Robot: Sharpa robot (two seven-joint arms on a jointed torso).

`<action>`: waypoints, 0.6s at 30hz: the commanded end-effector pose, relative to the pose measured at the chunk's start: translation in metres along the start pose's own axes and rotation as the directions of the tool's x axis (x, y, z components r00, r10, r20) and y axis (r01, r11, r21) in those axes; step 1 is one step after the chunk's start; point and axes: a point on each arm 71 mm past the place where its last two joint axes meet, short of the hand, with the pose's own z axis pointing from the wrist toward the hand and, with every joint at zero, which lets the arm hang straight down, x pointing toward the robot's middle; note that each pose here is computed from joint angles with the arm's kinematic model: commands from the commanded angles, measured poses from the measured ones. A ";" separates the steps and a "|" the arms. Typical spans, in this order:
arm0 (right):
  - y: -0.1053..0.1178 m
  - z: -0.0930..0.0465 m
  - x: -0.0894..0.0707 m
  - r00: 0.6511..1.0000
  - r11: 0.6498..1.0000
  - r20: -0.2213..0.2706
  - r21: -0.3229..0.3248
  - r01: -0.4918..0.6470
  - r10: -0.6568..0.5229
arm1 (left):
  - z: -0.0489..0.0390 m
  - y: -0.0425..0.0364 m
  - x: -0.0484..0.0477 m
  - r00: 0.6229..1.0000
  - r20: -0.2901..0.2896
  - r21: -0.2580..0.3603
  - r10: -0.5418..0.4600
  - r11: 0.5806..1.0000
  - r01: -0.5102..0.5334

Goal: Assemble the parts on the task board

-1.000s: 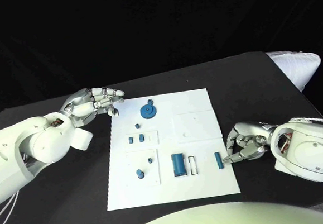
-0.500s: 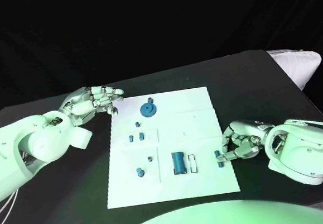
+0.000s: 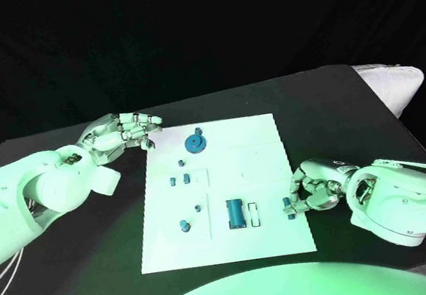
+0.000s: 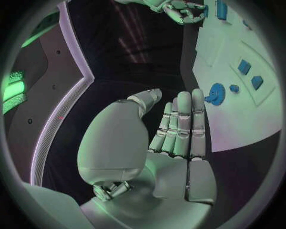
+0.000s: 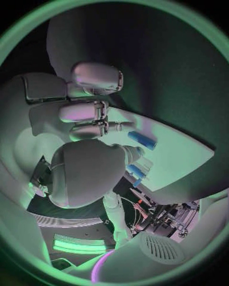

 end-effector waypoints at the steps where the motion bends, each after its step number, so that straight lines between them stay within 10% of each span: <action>1: 0.000 0.000 0.006 0.999 1.000 -0.025 0.009 0.030 -0.030 | 0.0002 -0.0004 0.0017 1.000 -0.014 0.005 -0.001 1.000 0.002; 18: 0.006 0.007 0.023 0.987 0.990 -0.073 -0.009 0.143 -0.143 | -0.0009 -0.0002 0.0009 1.000 -0.015 0.003 -0.002 1.000 0.002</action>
